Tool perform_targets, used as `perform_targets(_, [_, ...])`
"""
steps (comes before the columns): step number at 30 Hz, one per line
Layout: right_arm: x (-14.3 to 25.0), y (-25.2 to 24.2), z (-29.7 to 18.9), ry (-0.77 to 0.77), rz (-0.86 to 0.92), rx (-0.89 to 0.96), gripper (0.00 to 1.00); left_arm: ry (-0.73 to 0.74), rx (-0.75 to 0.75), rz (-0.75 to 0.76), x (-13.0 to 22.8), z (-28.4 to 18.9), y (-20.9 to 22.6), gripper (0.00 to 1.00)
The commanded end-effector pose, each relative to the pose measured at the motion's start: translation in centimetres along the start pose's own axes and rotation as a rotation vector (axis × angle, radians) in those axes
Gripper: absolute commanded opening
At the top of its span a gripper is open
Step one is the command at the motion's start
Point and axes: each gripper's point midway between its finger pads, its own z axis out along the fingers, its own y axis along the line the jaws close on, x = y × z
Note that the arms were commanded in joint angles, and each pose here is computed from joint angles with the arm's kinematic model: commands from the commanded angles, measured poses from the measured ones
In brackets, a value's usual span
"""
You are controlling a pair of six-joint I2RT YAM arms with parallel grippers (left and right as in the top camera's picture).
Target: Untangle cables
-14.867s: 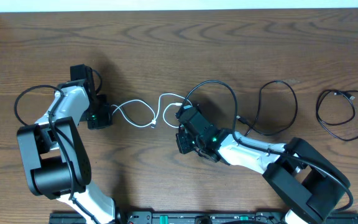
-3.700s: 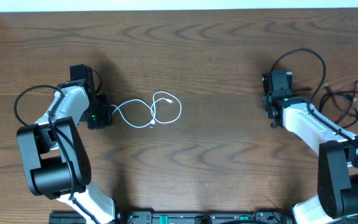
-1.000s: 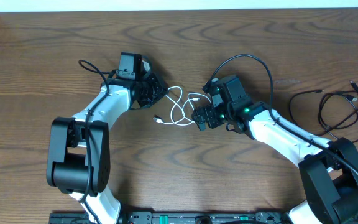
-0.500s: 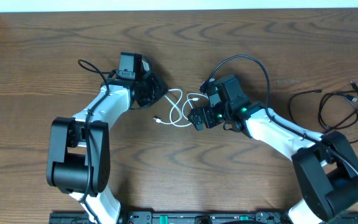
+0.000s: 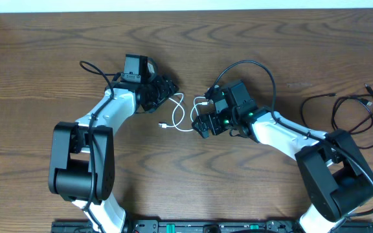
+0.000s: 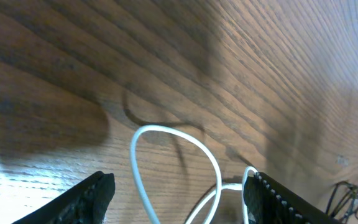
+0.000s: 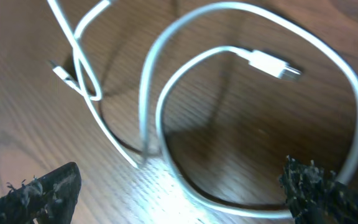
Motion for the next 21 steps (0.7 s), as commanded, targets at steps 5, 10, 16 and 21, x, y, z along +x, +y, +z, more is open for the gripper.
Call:
perform_targets(5, [-0.1,2.9,1.0,-0.008,-0.056,-0.071,0.99,-0.027,-0.038,-0.017,-1.1,-0.2,1.8,0.73])
perform_targets(10, [-0.4,4.1,1.4,-0.032,-0.084,-0.065,0.99,0.023,0.042,-0.053,-1.1,-0.9,1.5,0.85])
perform_targets(16, [-0.6,4.8,2.1,-0.054,-0.084,-0.04,0.99,0.037,0.09,-0.101,-2.0,-1.9,2.2,0.86])
perform_targets(21, [-1.0,4.4,3.5,-0.093,-0.018,0.0,0.99,0.035,0.075,-0.134,-2.4,-2.3,3.3,0.86])
